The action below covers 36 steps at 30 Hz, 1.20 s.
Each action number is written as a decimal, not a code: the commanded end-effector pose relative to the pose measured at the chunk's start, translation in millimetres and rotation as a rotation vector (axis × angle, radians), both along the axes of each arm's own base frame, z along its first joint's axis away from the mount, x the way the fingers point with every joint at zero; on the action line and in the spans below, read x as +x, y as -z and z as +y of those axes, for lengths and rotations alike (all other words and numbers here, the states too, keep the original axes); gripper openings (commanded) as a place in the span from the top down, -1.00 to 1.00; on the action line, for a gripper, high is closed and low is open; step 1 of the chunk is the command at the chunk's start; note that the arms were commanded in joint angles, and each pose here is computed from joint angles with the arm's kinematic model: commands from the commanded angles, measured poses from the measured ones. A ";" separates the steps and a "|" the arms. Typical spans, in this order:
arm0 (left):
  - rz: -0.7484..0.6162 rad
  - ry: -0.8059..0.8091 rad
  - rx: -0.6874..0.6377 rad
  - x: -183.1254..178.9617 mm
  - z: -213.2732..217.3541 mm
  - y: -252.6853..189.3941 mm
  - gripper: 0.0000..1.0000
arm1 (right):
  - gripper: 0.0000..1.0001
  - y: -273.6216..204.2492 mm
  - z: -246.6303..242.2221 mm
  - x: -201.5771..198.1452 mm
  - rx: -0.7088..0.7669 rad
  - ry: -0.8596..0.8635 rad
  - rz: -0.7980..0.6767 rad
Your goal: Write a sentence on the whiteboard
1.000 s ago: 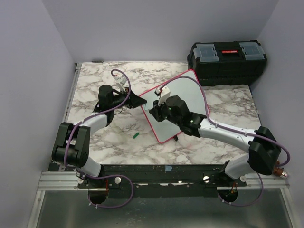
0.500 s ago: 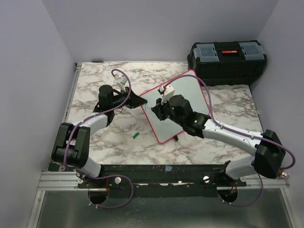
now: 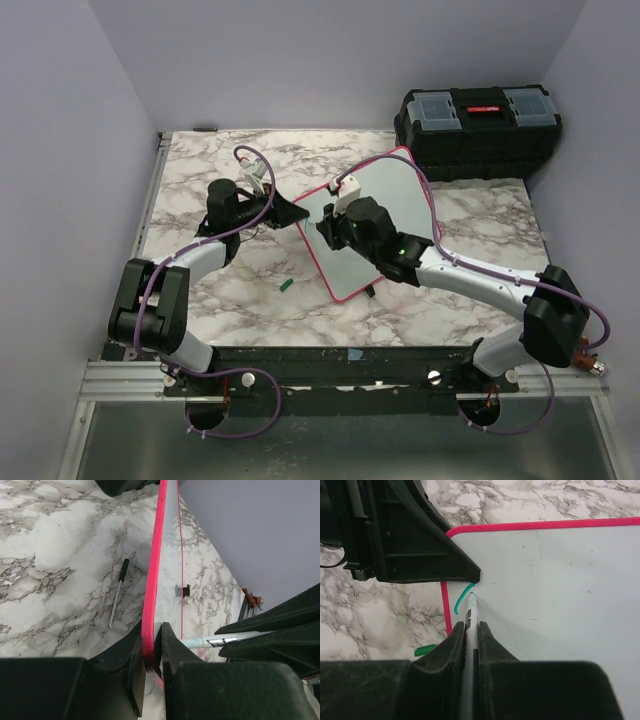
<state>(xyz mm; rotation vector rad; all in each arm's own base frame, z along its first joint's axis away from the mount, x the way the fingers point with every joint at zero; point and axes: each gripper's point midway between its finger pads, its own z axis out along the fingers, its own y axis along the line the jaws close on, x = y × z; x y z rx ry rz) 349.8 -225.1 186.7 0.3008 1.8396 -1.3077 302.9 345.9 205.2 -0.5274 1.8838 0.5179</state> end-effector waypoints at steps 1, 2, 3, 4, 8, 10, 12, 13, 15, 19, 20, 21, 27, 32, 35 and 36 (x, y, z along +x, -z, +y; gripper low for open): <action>-0.140 -0.012 0.030 3.1 1.0 -14.4 1.00 | 0.99 -5.7 4.5 8.9 0.009 0.028 -0.025; -0.140 -0.011 0.030 2.9 1.0 -14.5 1.00 | 0.99 -6.9 5.5 9.0 0.015 0.028 -0.025; -0.139 -0.009 0.030 2.4 0.3 -14.4 1.00 | 0.99 -8.0 6.3 9.9 0.018 0.029 -0.026; -0.141 -0.009 0.030 2.5 0.5 -14.4 1.00 | 0.99 -7.8 6.5 10.2 0.018 0.029 -0.027; -0.139 -0.009 0.031 2.4 0.1 -14.1 1.00 | 0.99 -7.8 8.8 12.0 0.015 0.030 -0.025; -0.141 -0.008 0.030 2.2 0.1 -14.7 1.00 | 0.99 -5.1 8.0 12.0 0.009 0.033 -0.023; -0.141 -0.008 0.031 1.8 0.1 -15.1 1.00 | 0.99 -2.0 6.4 11.2 0.002 0.035 -0.018; -0.142 -0.008 0.031 1.9 0.1 -15.1 1.00 | 0.99 0.2 4.5 10.9 -0.004 0.039 -0.015; -0.139 -0.007 0.031 1.9 0.1 -14.3 1.00 | 0.99 4.5 0.5 7.4 -0.012 0.040 -0.005; -0.143 -0.007 0.030 2.1 -0.2 -16.2 1.00 | 0.99 8.8 -9.6 -2.3 -0.013 0.037 0.013; -0.143 -0.010 0.030 2.2 0.2 -16.2 1.00 | 0.99 9.2 -11.0 -4.4 -0.012 0.034 0.016; -0.142 -0.011 0.031 2.4 0.3 -15.9 1.00 | 0.99 9.5 -12.8 -6.4 -0.009 0.034 0.020; -0.142 -0.010 0.029 2.6 0.1 -16.3 1.00 | 0.99 5.2 -15.4 -9.0 0.001 0.035 0.026; -0.142 -0.009 0.029 2.1 0.1 -16.1 1.00 | 0.99 -11.4 -13.7 -11.3 0.040 0.026 0.012; -0.142 -0.010 0.029 2.2 0.2 -16.1 1.00 | 0.99 -25.0 -11.6 -14.5 0.085 0.010 0.003; -0.143 -0.009 0.030 2.2 0.0 -16.1 1.00 | 0.99 -28.5 -11.4 -15.2 0.098 0.008 0.000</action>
